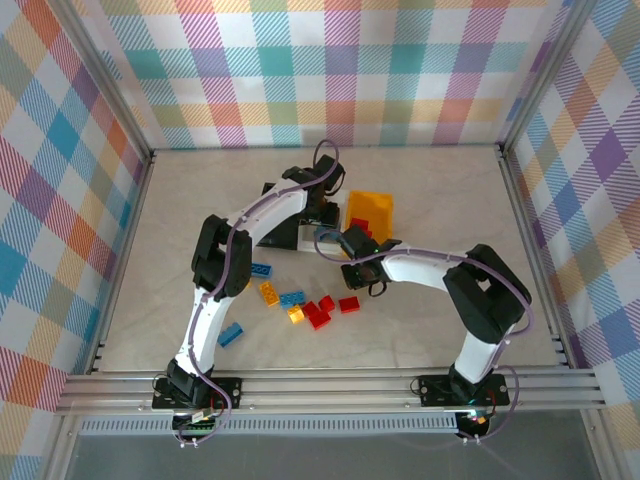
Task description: Sort the legos into containers by color
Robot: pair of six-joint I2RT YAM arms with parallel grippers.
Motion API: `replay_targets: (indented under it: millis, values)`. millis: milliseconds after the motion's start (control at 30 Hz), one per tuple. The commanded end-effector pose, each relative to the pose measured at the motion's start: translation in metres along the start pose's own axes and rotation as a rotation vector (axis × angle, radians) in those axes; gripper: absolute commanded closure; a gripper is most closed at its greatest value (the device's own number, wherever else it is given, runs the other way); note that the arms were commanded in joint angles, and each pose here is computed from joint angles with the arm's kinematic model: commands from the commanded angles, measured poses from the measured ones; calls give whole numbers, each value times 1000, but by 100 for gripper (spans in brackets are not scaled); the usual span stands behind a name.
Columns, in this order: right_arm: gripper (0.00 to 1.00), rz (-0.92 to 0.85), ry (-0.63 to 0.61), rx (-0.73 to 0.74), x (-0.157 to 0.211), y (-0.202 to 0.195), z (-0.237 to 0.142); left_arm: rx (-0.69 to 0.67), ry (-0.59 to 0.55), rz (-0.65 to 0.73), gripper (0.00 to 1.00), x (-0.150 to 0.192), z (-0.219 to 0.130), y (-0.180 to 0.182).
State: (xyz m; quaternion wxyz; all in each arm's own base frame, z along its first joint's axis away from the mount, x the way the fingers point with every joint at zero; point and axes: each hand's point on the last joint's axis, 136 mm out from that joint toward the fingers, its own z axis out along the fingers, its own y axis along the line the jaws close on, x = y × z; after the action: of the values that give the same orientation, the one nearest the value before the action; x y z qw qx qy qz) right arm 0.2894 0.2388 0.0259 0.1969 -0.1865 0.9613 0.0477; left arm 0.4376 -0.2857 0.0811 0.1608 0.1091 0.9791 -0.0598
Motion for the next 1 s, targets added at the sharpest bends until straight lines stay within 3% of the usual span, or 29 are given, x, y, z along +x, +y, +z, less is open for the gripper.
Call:
replay_targets:
  millis: [0, 200, 400, 667, 900, 967]
  values:
    - [71, 22, -48, -21, -6, 2, -25, 22, -39, -8, 50, -2, -38, 1]
    - [70, 46, -110, -52, -9, -4, -74, 34, -83, -20, 41, 18, -78, 10]
    - [69, 89, -167, -62, -39, -20, -100, 90, -99, -21, 33, 56, -98, 6]
    - [68, 114, -128, -74, -92, -40, -67, 92, -93, 21, 30, 113, -107, -1]
    - [65, 144, -76, -88, -110, -48, -30, 86, -85, 9, 29, 144, -105, 7]
    - [60, 139, -74, -89, -113, -47, -27, 71, -78, 10, 28, 148, -104, 11]
